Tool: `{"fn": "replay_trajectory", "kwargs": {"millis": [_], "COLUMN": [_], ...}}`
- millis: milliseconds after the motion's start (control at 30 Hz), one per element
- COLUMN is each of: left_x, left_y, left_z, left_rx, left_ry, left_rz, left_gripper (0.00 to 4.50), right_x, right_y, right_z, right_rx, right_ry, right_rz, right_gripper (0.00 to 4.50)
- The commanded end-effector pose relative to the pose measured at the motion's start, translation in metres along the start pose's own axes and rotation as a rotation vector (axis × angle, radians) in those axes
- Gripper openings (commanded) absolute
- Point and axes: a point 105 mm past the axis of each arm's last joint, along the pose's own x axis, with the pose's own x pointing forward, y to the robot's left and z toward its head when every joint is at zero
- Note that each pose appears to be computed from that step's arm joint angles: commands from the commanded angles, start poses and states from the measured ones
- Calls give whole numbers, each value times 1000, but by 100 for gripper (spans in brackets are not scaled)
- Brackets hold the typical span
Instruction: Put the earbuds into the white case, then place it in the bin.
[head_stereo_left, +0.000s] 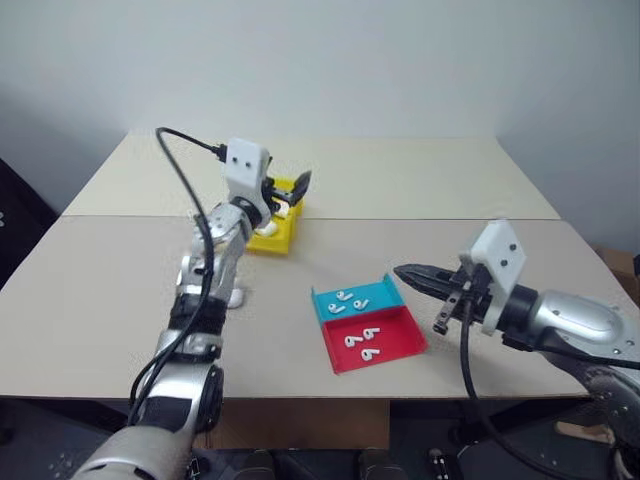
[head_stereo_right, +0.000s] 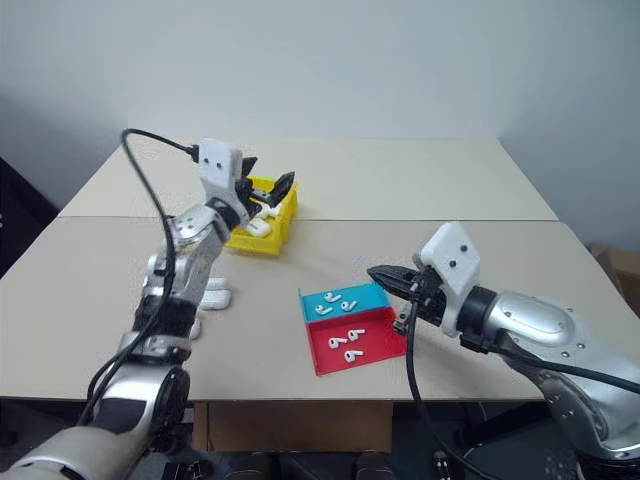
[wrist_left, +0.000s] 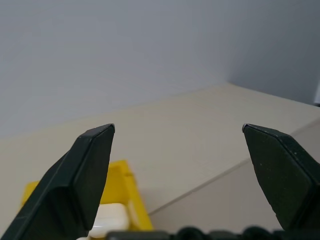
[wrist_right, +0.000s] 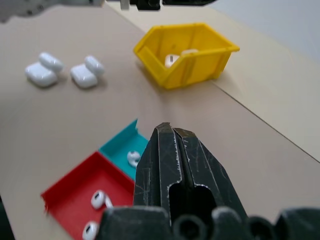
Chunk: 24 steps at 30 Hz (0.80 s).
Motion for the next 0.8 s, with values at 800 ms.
{"fn": "replay_trajectory", "kwargs": {"millis": [800], "left_x": [-203], "left_y": [-17], "left_z": [33], "left_rx": [144], "left_ry": [298], "left_rz": [-385], "left_gripper": [445], "right_x": [-73], "right_y": [-37], "right_z": [-12], "right_rx": [-278], "right_ry": [44], "right_rz": [194], "right_gripper": [0]}}
